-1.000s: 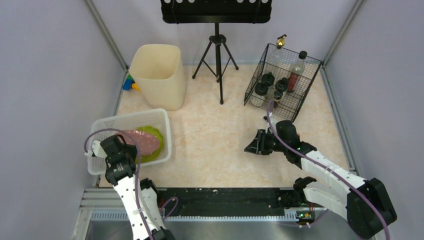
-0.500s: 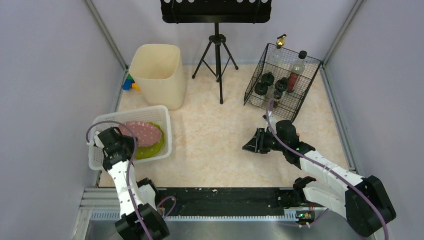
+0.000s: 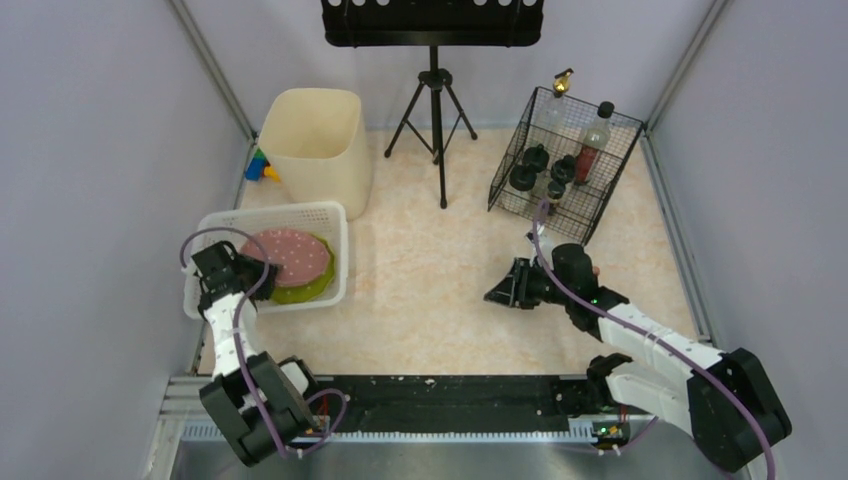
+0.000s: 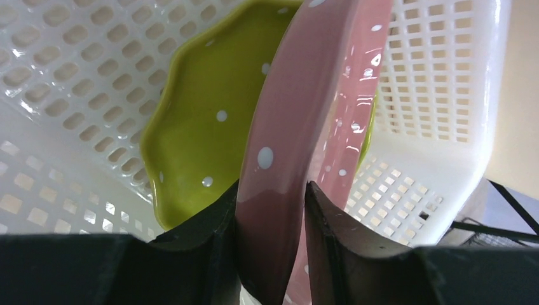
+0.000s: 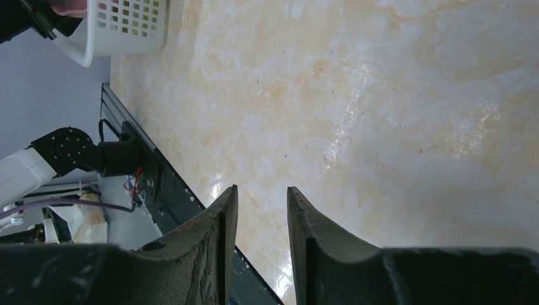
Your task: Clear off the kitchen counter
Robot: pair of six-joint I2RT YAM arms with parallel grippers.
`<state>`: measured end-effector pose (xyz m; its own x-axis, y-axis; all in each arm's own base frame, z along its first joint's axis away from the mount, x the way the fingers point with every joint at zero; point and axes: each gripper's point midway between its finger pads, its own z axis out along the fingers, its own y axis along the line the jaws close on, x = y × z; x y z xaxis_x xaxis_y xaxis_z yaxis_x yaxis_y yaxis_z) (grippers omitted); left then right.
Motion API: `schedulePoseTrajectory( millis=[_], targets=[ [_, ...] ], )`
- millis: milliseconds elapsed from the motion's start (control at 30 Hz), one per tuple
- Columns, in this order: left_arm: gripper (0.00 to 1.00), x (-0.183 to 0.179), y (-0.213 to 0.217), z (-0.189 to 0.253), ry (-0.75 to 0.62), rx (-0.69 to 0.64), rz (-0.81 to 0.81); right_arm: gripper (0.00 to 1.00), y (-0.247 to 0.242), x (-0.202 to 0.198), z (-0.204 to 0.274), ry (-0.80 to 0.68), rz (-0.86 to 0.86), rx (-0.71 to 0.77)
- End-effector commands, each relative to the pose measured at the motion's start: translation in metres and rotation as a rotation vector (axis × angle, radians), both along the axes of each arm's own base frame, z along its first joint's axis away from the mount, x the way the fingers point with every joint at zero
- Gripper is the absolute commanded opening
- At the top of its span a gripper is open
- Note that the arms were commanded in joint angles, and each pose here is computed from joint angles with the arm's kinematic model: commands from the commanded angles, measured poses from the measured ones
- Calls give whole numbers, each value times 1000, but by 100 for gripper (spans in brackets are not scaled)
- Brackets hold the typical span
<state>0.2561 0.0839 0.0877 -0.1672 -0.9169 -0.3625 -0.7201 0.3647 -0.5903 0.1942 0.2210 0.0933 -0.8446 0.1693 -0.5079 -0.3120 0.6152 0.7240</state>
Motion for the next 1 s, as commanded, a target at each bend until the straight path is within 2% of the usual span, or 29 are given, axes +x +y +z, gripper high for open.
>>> schedulePoseTrajectory(
  millis=[0,133,567,800,967],
  targets=[
    [40,-25,-27,-44,209,-119,-121,34,4,1,7,-31,0,40],
    [43,-28,-25,-53,255,-138,-110,34,2,-1,4,-27,-9,39],
    [53,-49,-16,-69,457,-84,-30,35,1,-3,6,-31,-16,49],
    [57,-77,-2,-77,714,11,79,35,0,-4,6,-34,-20,53],
    [56,-85,3,-76,802,32,97,35,0,-5,5,-30,-20,52]
  ],
)
